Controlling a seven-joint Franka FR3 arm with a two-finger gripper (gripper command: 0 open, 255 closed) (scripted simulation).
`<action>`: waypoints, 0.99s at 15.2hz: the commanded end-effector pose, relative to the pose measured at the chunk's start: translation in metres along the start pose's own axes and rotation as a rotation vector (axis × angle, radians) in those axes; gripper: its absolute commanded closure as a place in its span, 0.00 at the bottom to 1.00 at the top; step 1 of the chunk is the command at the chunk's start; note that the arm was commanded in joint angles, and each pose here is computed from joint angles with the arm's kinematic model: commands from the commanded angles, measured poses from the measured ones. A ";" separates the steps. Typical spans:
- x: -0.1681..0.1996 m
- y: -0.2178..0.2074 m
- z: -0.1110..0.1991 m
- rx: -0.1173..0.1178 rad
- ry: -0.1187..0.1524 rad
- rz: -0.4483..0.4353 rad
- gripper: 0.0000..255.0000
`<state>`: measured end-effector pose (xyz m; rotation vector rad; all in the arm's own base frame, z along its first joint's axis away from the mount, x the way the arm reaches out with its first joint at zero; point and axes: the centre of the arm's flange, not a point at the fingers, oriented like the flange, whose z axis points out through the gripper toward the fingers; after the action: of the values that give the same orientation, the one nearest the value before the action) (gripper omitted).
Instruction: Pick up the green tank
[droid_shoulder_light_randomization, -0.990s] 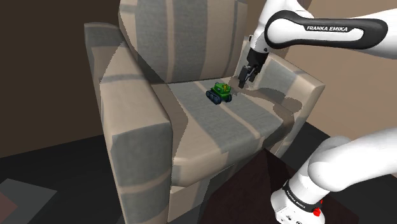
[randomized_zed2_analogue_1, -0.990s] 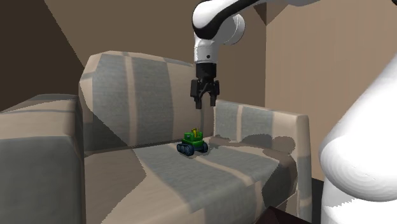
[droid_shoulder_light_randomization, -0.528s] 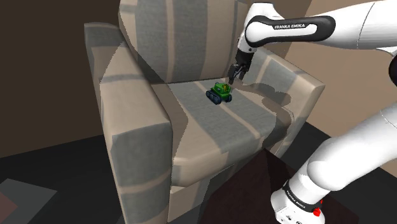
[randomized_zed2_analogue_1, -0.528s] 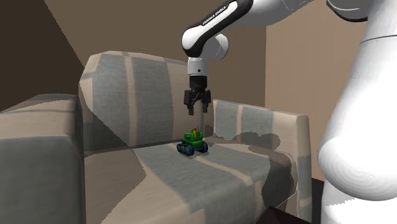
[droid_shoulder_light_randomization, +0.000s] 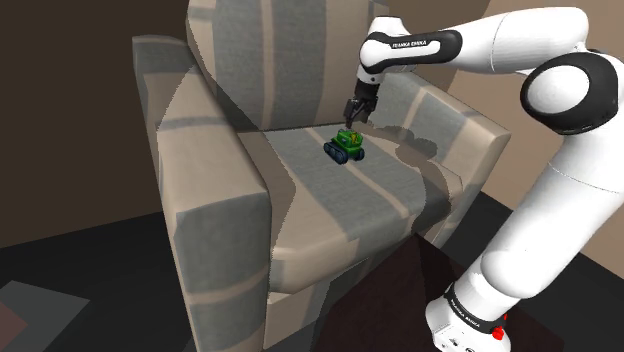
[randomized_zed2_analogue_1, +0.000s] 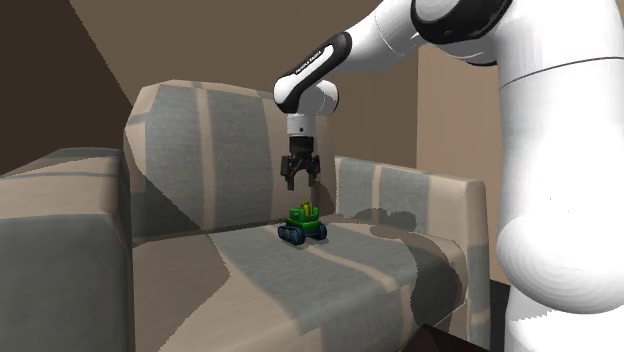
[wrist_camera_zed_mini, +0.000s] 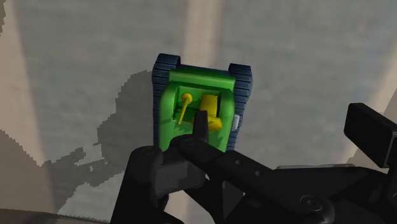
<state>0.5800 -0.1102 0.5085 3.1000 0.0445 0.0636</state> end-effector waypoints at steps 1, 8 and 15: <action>0.022 0.013 0.015 0.008 -0.006 0.008 0.00; 0.097 0.058 0.057 0.036 -0.026 0.037 0.00; 0.109 0.065 0.090 0.041 -0.029 0.043 0.00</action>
<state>0.6945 -0.1761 0.4302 3.1422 -0.0213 0.0181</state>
